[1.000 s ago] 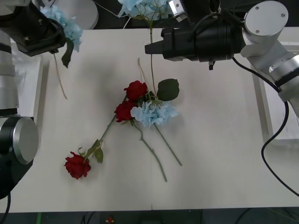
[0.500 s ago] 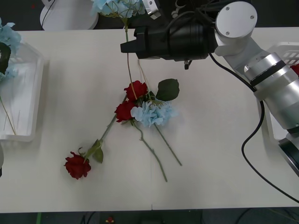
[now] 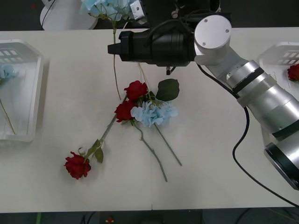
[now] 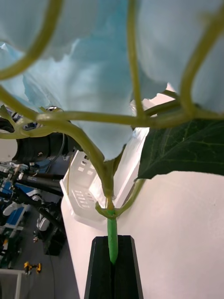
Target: Put the red flowers into the right box and the blue flowers into the left box
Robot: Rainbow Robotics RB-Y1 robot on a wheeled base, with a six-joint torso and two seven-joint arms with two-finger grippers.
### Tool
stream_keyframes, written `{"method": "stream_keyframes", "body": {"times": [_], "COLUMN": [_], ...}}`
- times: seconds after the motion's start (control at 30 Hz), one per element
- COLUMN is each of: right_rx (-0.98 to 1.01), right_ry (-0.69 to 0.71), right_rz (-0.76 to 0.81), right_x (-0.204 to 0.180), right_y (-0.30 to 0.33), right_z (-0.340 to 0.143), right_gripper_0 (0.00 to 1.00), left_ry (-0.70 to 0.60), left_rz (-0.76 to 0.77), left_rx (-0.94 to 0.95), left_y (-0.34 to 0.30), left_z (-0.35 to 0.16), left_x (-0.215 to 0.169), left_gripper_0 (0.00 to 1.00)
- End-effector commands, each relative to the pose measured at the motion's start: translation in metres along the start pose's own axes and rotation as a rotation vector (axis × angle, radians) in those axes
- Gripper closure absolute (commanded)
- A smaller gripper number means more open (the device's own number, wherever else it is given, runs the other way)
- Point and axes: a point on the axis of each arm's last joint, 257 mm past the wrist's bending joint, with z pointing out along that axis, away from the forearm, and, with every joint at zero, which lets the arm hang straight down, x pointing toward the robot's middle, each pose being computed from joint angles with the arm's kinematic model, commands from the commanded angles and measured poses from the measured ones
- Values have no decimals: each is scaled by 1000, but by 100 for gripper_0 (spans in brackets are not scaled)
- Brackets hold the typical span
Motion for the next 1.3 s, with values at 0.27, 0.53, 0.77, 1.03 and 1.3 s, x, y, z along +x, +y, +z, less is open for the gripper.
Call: {"method": "stream_keyframes", "body": {"times": [0.27,0.53,0.77,1.03,1.3], "right_rx": [-62,-61,-63,-63,-69], "right_ry": [-6,-4,-6,-12,-17], "right_rz": [-97,-100,-99,-101,-99], "right_x": [-17,-16,-17,-19,-19], "right_y": [41,41,42,43,46], "right_z": [18,18,19,18,22], "right_gripper_0": [100,100,100,100,100], "left_ry": [-43,13,53,84,-45], "left_rz": [21,-56,-55,4,155], "left_rx": [-79,78,264,613,946], "left_y": [50,21,-9,-74,-126], "left_z": [27,7,-50,-118,-165], "left_x": [0,-2,-20,-20,12], "left_gripper_0": [80,14,5,0,0]}}
